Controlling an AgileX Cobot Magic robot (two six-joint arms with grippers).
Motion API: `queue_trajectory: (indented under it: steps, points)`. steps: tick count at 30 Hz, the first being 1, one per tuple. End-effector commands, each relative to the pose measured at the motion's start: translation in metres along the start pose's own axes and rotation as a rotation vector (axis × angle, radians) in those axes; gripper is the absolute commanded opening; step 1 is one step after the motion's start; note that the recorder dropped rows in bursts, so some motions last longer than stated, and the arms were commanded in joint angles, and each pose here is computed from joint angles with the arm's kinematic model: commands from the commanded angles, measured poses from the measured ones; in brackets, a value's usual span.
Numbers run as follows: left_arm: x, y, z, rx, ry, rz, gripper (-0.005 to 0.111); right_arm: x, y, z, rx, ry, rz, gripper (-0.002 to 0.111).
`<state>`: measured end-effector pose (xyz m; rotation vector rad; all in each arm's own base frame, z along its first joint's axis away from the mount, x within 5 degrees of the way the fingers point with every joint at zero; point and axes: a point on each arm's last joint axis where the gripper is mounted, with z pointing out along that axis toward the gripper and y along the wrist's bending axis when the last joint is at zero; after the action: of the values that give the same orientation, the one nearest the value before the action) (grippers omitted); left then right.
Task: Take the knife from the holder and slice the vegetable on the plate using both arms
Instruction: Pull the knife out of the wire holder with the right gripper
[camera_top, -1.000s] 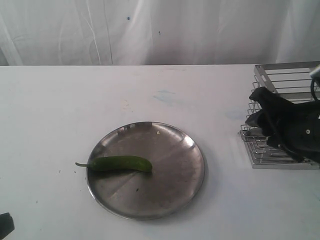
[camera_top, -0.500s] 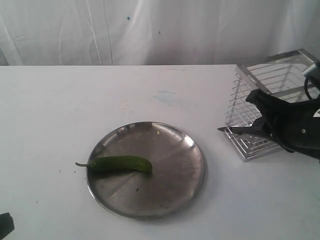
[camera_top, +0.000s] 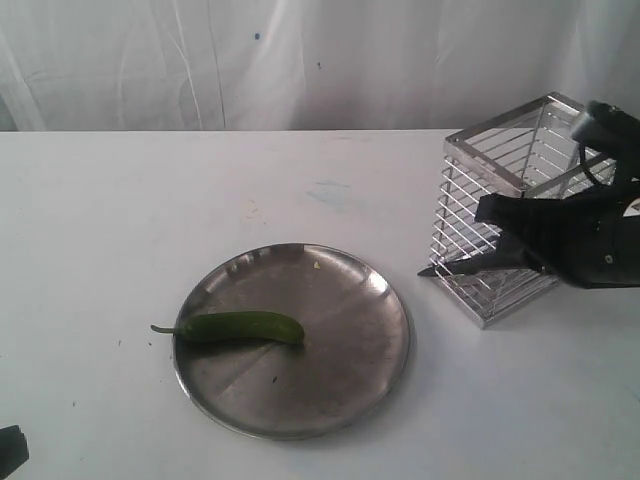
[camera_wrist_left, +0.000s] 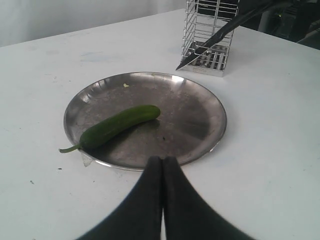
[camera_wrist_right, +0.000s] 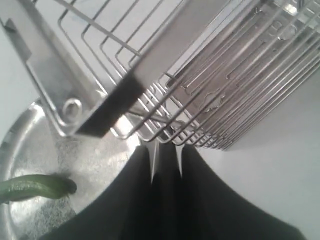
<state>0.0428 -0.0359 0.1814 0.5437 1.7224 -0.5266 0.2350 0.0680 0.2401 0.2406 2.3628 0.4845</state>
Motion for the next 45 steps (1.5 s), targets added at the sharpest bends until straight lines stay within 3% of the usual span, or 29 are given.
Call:
queue_trajectory:
  steps: [1,6,20,45]
  points:
    - [0.001,0.0,0.0,0.004,-0.003,-0.007,0.0,-0.013,0.008,-0.006,-0.016,-0.013,-0.129,0.008]
    - [0.001,0.0,0.0,0.004,-0.003,-0.007,0.0,-0.024,0.016,-0.013,-0.019,0.0,-0.262,0.0]
    - [0.001,0.0,0.0,0.004,-0.003,-0.007,0.0,-0.036,0.025,-0.039,-0.001,0.033,-0.411,0.0]
    - [0.001,0.0,0.0,0.004,-0.003,-0.007,0.0,-0.008,0.024,-0.141,-0.04,-0.048,-0.485,0.0]
